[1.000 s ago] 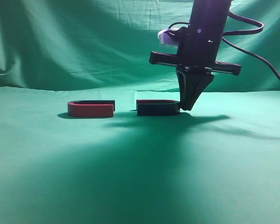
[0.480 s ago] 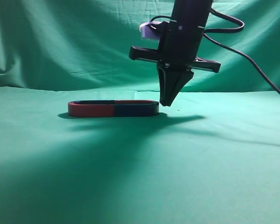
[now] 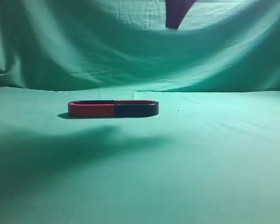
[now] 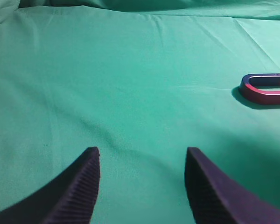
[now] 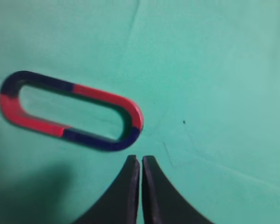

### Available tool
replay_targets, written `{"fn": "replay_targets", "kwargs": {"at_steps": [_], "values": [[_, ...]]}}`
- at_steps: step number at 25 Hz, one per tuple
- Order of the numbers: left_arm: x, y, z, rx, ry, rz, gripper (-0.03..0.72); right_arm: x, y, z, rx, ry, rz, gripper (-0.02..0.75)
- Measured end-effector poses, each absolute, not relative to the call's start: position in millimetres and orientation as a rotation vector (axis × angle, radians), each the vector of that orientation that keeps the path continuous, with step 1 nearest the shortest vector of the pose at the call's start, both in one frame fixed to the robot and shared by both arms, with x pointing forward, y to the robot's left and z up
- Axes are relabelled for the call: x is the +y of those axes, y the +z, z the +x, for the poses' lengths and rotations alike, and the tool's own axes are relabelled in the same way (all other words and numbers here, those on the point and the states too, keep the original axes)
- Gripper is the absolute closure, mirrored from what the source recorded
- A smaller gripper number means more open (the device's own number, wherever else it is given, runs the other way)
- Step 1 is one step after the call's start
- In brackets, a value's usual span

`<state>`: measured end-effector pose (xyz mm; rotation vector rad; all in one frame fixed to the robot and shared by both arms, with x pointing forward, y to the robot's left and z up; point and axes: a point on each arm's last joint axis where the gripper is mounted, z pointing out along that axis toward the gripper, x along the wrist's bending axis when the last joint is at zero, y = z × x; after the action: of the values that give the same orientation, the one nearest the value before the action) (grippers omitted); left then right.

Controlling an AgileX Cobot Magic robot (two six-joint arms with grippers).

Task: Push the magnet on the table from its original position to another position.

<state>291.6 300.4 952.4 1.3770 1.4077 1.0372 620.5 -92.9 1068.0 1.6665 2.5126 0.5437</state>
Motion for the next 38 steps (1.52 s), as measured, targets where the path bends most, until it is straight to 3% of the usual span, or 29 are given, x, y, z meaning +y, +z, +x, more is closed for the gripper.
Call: {"fn": "replay_targets", "kwargs": {"at_steps": [7, 13, 25, 32, 38], "values": [[300.4, 952.4, 291.6, 1.408, 1.037, 1.377, 0.316, -121.9, 1153.2, 577.7, 2.362, 0.669, 1.605, 0.738], [300.4, 952.4, 291.6, 1.408, 1.037, 1.377, 0.316, -152.9, 1189.7, 519.1, 2.308, 0.742, 1.575, 0.738], [300.4, 952.4, 291.6, 1.408, 1.037, 1.377, 0.316, -207.1, 1163.6, 413.6, 2.142, 0.995, 1.476, 0.738], [300.4, 952.4, 291.6, 1.408, 1.037, 1.377, 0.316, -240.6, 1129.3, 344.2, 2.078, 1.113, 1.443, 0.738], [300.4, 952.4, 291.6, 1.408, 1.037, 1.377, 0.316, -258.2, 1115.3, 313.6, 1.986, 1.202, 1.346, 0.738]]}}
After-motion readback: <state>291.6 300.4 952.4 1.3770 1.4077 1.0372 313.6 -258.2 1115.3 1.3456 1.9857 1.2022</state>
